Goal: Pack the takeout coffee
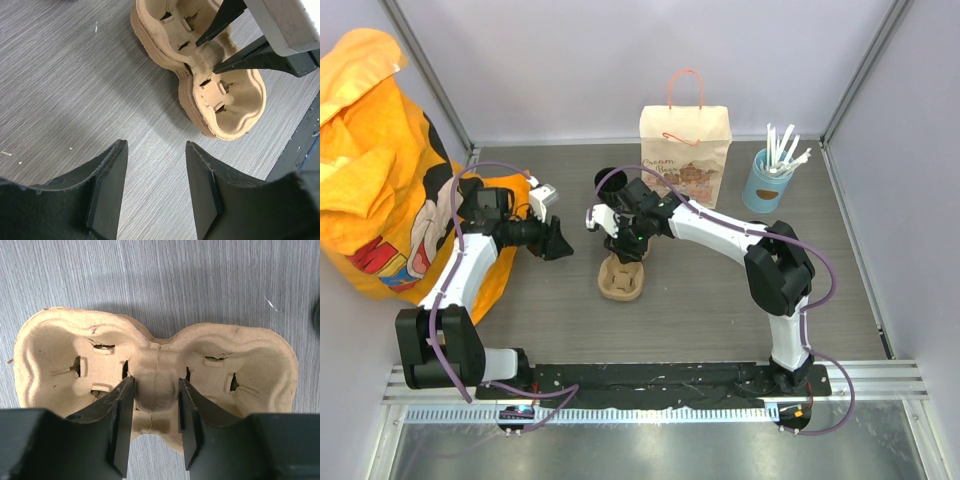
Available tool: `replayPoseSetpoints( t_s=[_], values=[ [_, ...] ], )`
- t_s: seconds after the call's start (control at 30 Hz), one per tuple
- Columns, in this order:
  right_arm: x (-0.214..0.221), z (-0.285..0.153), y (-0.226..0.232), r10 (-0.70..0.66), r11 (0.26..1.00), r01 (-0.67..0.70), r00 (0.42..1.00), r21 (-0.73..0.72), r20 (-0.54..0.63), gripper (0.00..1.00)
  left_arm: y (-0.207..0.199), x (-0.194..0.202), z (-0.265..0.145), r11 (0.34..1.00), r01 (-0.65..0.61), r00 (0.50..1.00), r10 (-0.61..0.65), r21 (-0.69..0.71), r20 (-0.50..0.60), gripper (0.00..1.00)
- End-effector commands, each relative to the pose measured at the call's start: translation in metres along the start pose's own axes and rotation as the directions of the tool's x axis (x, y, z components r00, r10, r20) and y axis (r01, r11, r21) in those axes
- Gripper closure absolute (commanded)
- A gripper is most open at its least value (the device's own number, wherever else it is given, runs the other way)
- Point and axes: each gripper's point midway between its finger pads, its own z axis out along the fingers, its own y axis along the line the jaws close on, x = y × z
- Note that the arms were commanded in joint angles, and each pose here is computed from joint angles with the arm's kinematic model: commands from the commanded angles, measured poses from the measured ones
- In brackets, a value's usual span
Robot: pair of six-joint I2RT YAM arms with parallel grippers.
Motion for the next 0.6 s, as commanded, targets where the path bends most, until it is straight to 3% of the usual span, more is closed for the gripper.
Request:
replayPoseSetpoints(
  t_s=[0.0, 0.57],
  values=[
    [-0.033, -0.021, -0.003, -0.037, 0.999, 0.035, 0.995, 0.031, 0.093, 0.6, -0.003, -0.005, 0.001, 0.999, -0.02, 0.999, 0.019, 0.027, 0.029, 0.46],
    [-0.056, -0.052, -0.016, -0.064, 0.992, 0.049, 0.99, 0.118, 0.125, 0.6, -0.003, -0.006, 0.0, 0.999, -0.022, 0.999, 0.021, 0.032, 0.032, 0.46]
  ],
)
